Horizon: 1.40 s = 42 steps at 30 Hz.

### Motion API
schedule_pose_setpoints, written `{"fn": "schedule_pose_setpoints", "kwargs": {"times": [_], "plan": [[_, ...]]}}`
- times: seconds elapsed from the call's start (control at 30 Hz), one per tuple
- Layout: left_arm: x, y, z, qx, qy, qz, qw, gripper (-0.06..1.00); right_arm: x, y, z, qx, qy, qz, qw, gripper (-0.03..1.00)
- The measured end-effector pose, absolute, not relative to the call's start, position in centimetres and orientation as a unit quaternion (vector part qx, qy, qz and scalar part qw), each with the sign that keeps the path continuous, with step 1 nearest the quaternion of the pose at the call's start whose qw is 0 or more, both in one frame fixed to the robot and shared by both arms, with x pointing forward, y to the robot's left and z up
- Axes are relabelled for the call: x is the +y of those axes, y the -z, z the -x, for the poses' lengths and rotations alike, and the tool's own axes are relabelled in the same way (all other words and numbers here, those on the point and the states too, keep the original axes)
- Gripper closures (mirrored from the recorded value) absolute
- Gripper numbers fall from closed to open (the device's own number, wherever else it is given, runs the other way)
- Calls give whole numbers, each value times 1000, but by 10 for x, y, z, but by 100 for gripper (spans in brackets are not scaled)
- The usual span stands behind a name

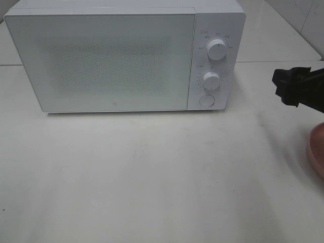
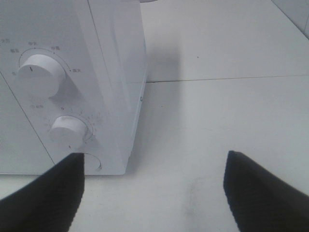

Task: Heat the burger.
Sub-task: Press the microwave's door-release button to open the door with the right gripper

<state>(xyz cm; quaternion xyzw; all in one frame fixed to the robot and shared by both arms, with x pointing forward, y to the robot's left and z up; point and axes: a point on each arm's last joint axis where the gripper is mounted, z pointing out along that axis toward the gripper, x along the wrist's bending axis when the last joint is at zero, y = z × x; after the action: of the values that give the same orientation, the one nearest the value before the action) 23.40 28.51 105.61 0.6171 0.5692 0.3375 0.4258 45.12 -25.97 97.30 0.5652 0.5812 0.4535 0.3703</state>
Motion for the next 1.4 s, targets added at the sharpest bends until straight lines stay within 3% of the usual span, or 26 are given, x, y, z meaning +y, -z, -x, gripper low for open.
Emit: {"fn": "schedule_pose_setpoints", "kwargs": {"times": [0.73,1.4], "plan": [[285,-1056,-234,569,-337,-617,426,-3,-206,-944,-452,548,-460,-537,447,20],[285,-1056,-234,569,-337,-617,426,-3,-178,-922,-435,571,-438,-546,429,20]]}}
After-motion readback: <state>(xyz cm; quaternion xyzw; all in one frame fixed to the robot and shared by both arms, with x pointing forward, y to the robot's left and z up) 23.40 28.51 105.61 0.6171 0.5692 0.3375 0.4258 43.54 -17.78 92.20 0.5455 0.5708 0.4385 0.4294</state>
